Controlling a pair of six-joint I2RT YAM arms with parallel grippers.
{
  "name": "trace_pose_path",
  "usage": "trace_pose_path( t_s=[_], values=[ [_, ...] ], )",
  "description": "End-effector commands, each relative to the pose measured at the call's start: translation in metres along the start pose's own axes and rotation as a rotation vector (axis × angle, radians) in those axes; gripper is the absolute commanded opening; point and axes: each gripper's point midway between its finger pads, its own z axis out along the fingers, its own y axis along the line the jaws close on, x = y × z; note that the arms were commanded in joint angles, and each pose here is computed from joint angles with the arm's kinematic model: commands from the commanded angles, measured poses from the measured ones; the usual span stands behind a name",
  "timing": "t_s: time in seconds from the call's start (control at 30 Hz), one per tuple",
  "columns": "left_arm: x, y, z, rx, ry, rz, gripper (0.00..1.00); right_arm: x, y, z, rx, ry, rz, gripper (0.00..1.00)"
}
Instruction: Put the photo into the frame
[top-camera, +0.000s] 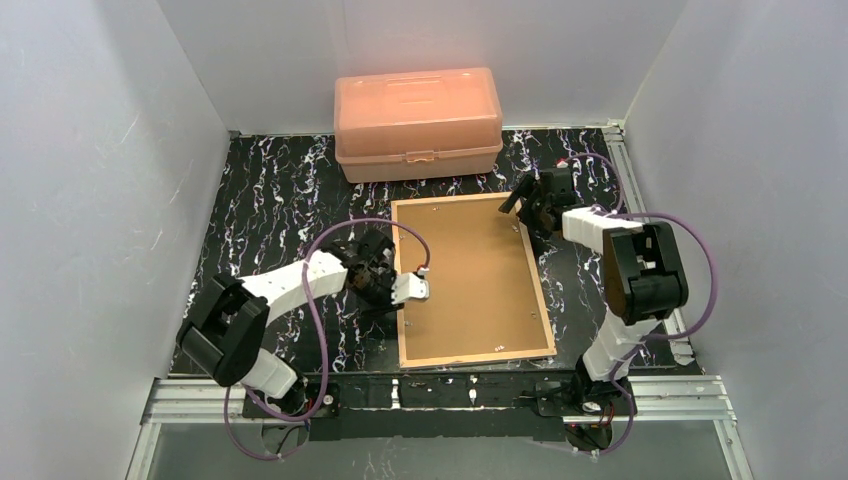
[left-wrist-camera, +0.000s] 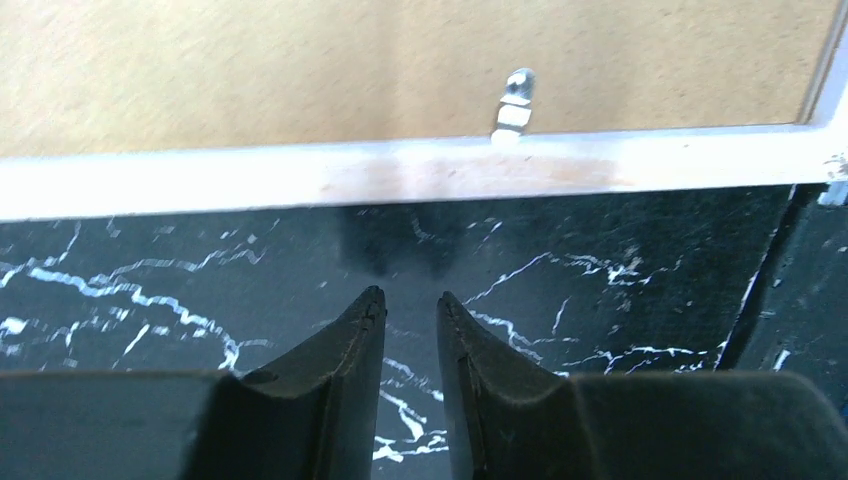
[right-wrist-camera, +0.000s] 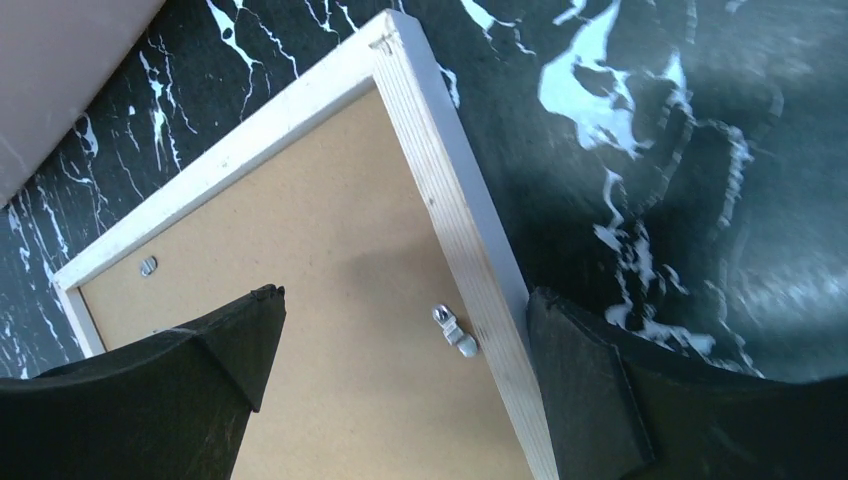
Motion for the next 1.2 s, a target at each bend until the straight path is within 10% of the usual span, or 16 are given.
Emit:
trace_pose_path(
  t_s=[0.0,0.97,1.17],
  values=[
    [-0.010,-0.012,0.009,0.044,0.030,0.044,0.24,-0.006,0.025,0.020,-0.089,0.029,0.024,0.99],
    [-0.007,-0.035,0.005,0.009,0.058,-0.010,0.22,0.212,0.305,0.030,-0.661,0.425,-0.328,0.99],
    [-0.027,-0.012,0.011,-0.058,0.021,-0.070,0.22,0.204,0.333,0.000,-0.762,0.422,-0.368,0.99]
  ],
)
